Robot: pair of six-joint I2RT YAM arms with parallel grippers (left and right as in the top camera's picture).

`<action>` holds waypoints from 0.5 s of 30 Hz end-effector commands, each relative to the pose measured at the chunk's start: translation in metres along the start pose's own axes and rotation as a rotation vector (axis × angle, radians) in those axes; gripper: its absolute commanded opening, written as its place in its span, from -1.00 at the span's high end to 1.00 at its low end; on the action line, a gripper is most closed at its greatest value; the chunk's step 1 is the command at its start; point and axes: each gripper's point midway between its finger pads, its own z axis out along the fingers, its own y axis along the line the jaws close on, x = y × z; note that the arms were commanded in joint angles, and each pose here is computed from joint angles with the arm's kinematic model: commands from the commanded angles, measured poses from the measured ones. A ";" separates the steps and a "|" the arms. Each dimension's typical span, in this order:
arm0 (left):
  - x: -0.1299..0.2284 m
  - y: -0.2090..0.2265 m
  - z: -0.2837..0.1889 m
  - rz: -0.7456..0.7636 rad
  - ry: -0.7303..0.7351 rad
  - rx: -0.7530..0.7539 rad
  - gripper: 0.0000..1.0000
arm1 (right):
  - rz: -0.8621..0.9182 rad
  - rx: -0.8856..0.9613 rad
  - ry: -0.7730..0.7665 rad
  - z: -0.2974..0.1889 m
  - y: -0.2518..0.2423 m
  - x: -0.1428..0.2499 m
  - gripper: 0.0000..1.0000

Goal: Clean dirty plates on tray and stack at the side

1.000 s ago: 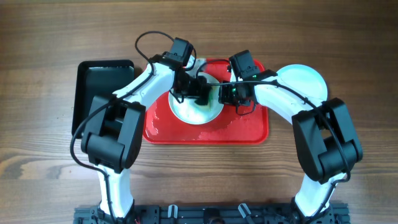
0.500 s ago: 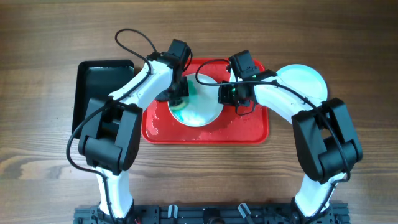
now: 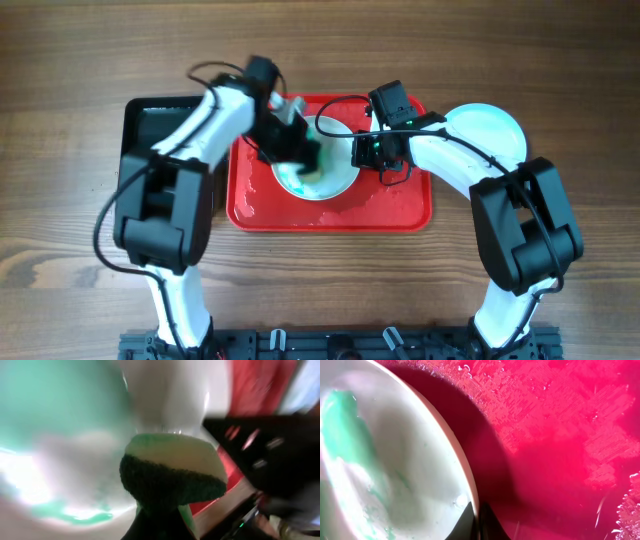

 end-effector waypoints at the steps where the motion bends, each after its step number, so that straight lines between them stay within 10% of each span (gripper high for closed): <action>1: -0.045 -0.006 -0.058 0.023 -0.168 0.017 0.92 | 0.024 0.015 0.036 0.006 -0.010 0.009 0.91; 15: -0.052 0.049 -0.087 -0.110 -0.269 -0.348 0.92 | -0.023 0.215 -0.210 -0.092 -0.021 -0.017 0.91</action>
